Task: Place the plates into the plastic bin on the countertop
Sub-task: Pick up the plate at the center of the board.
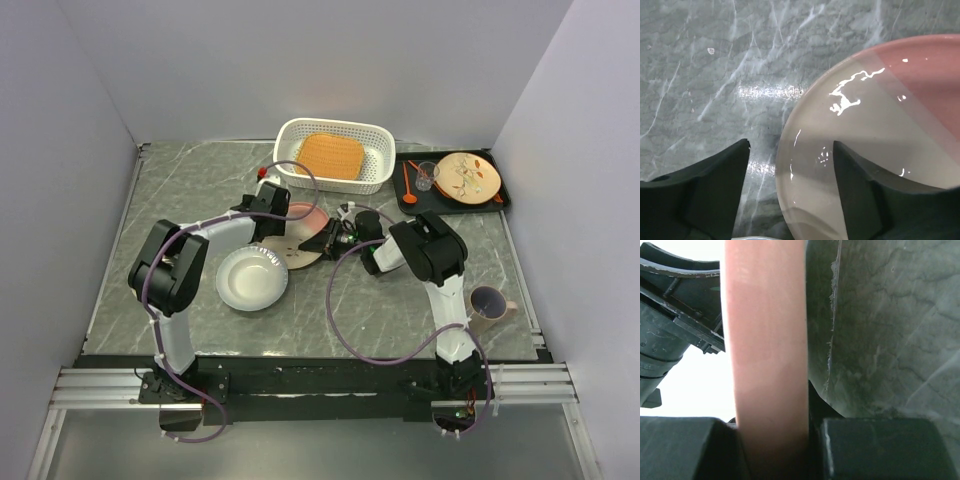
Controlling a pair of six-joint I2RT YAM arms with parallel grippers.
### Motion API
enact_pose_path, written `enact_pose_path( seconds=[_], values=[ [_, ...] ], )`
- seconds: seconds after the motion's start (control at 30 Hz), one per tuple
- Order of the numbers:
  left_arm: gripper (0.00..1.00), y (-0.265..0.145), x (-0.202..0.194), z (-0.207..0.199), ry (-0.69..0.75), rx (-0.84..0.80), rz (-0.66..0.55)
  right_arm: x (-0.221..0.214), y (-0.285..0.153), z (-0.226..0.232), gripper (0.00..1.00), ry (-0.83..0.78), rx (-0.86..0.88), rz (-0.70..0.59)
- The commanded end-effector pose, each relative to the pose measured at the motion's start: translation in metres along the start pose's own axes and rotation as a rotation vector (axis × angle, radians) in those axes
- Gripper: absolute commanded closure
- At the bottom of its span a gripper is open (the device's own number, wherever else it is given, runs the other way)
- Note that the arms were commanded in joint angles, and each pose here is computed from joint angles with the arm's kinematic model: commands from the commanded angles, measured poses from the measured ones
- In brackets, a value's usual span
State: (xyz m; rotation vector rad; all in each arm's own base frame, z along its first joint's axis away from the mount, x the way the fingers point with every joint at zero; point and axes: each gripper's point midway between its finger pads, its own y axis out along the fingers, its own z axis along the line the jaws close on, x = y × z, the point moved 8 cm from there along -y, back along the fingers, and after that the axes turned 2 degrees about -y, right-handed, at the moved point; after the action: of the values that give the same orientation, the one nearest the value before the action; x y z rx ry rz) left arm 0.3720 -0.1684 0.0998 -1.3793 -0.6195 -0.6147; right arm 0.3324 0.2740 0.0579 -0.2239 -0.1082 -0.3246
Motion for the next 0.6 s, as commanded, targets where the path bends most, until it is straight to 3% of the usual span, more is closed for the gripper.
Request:
enact_pose_path(
  seconds=[0.0,0.33,0.57],
  values=[
    [0.22,-0.002,-0.014,-0.009,-0.009,-0.072,0.064,0.01,-0.006,0.043,1.0,-0.184,0.106,-0.037],
    [0.05,-0.015,0.0,0.009,-0.118,-0.142,0.016,0.021,-0.021,0.052,1.0,-0.222,0.073,-0.096],
    [0.01,-0.025,0.005,0.018,-0.16,-0.169,-0.009,0.023,-0.027,0.055,1.0,-0.243,0.038,-0.116]
  ],
)
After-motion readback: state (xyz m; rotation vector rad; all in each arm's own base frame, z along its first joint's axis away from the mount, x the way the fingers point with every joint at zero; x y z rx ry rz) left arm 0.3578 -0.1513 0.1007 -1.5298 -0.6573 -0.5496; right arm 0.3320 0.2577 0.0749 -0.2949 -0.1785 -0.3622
